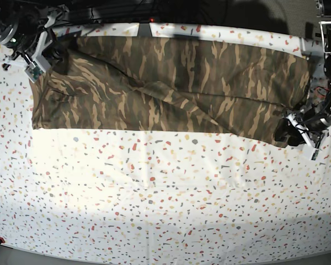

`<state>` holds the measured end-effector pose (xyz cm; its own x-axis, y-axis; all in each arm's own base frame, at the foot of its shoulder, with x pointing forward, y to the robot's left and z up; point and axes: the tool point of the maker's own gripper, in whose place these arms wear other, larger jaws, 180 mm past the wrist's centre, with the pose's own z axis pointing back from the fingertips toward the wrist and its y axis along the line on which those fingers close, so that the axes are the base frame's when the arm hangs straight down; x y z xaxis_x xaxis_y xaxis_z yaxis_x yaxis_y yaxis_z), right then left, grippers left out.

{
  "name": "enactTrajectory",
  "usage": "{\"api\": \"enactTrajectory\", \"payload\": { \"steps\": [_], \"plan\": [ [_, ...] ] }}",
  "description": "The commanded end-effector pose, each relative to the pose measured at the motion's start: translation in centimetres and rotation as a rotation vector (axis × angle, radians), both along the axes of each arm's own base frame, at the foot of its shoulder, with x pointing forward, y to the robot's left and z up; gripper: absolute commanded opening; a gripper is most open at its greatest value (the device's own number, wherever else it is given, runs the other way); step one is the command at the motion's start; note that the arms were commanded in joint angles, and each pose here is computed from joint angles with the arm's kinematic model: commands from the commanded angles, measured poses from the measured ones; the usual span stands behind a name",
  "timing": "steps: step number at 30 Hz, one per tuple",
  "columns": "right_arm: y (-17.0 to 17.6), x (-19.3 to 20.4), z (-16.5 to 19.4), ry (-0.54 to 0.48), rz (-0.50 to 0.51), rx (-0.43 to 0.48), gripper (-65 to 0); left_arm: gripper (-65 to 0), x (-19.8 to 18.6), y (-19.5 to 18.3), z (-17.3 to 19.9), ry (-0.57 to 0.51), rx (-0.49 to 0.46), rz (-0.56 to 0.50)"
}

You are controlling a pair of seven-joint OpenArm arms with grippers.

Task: Fold the T-shirt properly
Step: 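Drag the sleeve corner with the right gripper toward the collar end, then pull the shirt end with the left gripper, straightening the rectangle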

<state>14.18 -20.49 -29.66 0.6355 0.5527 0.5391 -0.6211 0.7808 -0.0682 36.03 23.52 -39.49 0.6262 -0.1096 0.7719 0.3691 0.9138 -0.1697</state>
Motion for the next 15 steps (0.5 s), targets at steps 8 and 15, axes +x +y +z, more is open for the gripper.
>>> {"api": "enactTrajectory", "payload": {
  "steps": [8,15],
  "plan": [
    [0.0,6.2,4.6,-0.309,0.030,-0.024,-65.0,-35.4,1.1,0.7,1.8,-0.044,-0.002,0.006],
    [-0.6,7.6,4.5,-0.317,0.016,-0.055,-65.0,-35.4,-0.5,0.9,0.0,0.046,0.032,-0.008]
  ]
}}
